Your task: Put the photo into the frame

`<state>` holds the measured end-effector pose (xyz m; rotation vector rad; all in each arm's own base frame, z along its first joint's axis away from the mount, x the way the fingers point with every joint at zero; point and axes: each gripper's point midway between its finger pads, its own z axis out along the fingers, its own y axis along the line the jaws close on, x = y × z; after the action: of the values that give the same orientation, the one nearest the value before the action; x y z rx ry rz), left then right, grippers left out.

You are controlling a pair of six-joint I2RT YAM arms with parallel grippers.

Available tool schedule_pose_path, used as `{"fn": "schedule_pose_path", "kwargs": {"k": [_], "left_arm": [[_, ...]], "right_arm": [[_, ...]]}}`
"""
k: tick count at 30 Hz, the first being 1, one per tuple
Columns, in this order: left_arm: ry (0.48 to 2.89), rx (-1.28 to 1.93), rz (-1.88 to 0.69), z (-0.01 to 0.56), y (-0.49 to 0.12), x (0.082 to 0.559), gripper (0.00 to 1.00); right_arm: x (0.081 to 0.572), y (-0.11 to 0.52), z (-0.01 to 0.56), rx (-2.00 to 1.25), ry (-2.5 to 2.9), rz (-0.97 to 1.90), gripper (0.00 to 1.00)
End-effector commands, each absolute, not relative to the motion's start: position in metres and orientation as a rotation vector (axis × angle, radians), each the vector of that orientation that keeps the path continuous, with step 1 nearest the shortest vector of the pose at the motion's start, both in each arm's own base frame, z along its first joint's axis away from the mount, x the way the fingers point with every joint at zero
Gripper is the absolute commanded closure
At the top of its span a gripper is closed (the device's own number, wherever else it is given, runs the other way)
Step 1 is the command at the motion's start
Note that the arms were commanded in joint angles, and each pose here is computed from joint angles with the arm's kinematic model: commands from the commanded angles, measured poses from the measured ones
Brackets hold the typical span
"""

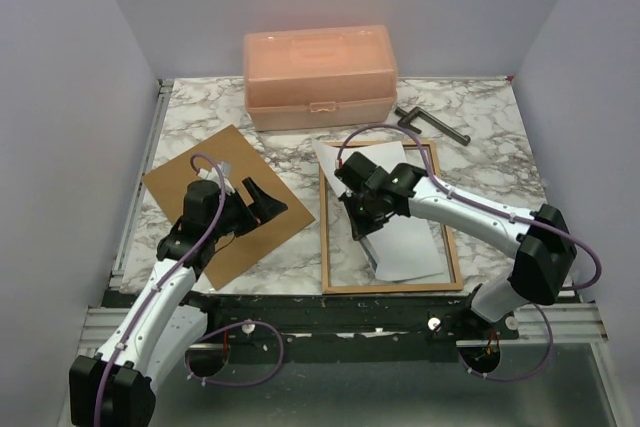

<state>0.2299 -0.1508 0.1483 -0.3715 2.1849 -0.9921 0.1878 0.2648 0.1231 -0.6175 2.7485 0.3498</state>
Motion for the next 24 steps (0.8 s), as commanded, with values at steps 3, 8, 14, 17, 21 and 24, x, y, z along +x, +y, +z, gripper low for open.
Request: {"fn": "schedule_pose_path", "kwargs": {"k": [3,8,14,17,21,24], "left_arm": [[2.188,-0.386,-1.141,0.142,-0.168,0.232,0.09],[2.232,-0.412,-1.174,0.126,-0.173,0.231,0.09],[2.253,-0.418,-1.224,0.115,-0.185,0.232,0.11],[2.283,-0.417,-1.247,0.107,-0.195,0.231,0.14],[2.31,-0.41,-1.264,0.1,-0.206,0.232,0.18],[2.34,-0.404,-1.249,0.092,-0.211,0.231,0.2]], "right_arm": [[0.182,0.307,0.104,-0.572,2.73,0.483,0.93],[0.169,0.327,0.089,-0.578,2.756,0.548,0.87],[0.153,0.347,0.089,-0.605,2.758,0.695,0.49],[0.15,0.35,0.093,-0.589,2.748,0.748,0.33],[0.154,0.348,0.101,-0.547,2.729,0.735,0.21],[0.16,0.342,0.108,-0.518,2.702,0.714,0.15]]}}
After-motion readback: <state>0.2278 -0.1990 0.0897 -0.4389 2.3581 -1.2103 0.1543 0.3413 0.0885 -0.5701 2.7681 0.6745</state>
